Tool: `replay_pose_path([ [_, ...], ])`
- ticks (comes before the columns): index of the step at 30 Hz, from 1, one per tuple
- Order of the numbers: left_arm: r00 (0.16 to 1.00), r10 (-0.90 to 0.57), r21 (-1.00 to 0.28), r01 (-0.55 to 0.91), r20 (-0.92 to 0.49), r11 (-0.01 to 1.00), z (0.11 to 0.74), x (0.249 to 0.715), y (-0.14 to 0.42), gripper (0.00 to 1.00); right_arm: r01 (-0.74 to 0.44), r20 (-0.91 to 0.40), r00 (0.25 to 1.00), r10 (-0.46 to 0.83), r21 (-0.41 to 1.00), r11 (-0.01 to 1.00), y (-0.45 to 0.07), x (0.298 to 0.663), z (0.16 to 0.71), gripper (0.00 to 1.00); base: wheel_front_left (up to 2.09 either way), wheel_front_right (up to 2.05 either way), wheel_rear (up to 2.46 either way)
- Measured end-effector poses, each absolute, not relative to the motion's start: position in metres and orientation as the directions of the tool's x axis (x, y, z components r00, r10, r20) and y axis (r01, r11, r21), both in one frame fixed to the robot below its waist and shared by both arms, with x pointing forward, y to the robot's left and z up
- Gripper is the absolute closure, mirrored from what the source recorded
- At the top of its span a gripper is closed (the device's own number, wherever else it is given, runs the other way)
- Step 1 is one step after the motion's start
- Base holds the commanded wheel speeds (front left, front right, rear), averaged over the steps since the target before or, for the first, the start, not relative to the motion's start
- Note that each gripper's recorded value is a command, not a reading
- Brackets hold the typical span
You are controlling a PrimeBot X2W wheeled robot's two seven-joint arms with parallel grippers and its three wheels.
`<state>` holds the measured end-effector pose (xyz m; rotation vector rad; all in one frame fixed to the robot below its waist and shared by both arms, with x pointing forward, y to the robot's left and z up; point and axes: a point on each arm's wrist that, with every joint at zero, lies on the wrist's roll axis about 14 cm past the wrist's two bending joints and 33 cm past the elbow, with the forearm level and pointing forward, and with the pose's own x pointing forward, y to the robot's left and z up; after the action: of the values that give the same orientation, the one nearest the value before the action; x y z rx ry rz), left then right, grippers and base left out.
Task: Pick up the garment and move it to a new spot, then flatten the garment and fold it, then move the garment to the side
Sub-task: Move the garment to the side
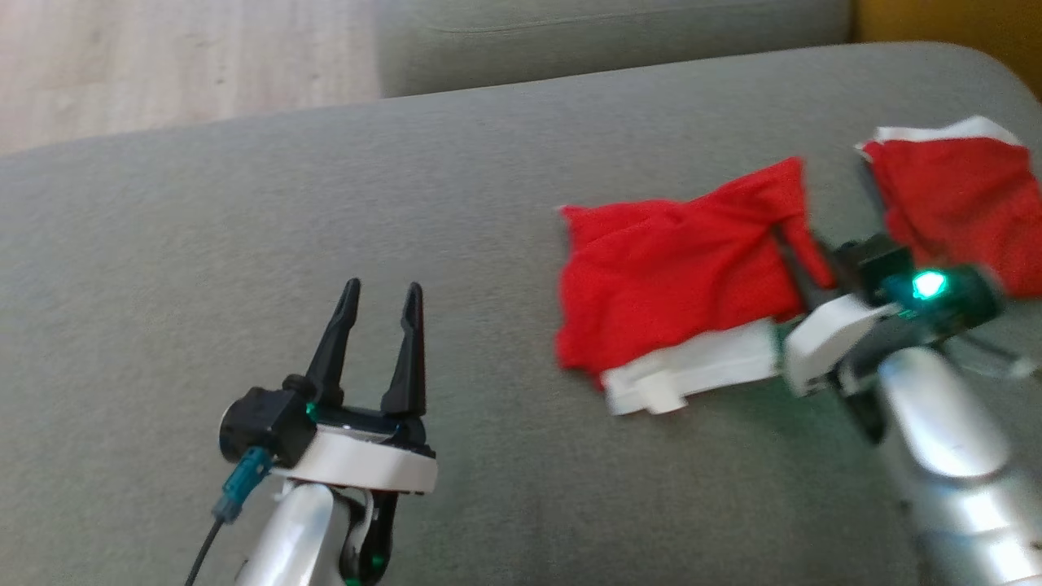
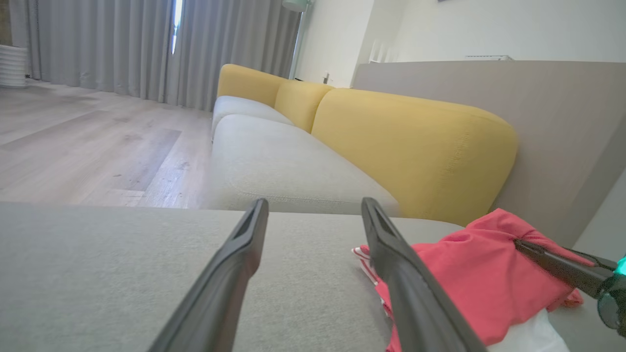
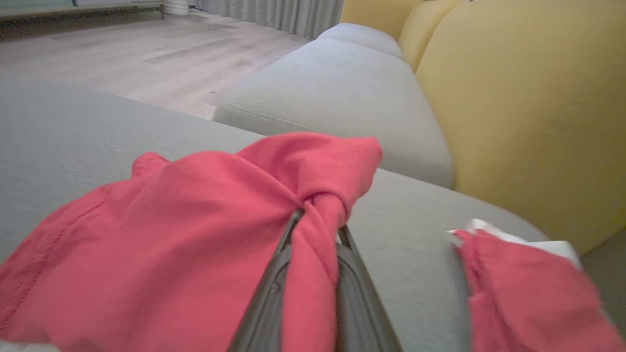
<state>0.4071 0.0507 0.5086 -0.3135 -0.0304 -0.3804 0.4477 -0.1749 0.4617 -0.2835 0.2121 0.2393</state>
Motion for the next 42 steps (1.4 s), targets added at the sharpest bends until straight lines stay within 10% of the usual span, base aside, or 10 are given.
replay_pose_path([
  [17, 0.901, -0.423, -0.33, 0.428, 0.092, 0.841, 0.493, 0.457, 0.021, 0.0, 0.004, -0.253, 0.957, -0.144, -0.485, 0.874, -0.356, 0.48, 0.5, 1.0, 0.0, 0.0, 0.0],
  [36, 0.923, -0.383, -0.324, 0.371, 0.03, 0.87, 0.464, 0.469, 0.044, 0.0, 0.14, -0.331, 0.879, -0.343, -0.51, 0.849, -0.412, 0.488, 0.468, 1.0, 0.0, 0.0, 0.0],
  [37, 0.923, -0.383, -0.324, 0.371, 0.029, 0.87, 0.463, 0.469, 0.044, 0.0, 0.147, -0.33, 0.877, -0.35, -0.508, 0.848, -0.413, 0.487, 0.468, 0.72, 0.0, 0.0, 0.0],
  [38, 0.923, -0.384, -0.324, 0.372, 0.029, 0.87, 0.463, 0.469, 0.044, 0.0, 0.155, -0.326, 0.876, -0.355, -0.508, 0.847, -0.414, 0.487, 0.468, 0.0, 0.0, 0.0, 0.0],
  [42, 0.924, -0.381, -0.322, 0.37, 0.032, 0.872, 0.466, 0.469, 0.045, 0.0, 0.184, -0.292, 0.887, -0.357, -0.487, 0.854, -0.412, 0.486, 0.475, 0.0, 0.0, 0.0, 0.0],
])
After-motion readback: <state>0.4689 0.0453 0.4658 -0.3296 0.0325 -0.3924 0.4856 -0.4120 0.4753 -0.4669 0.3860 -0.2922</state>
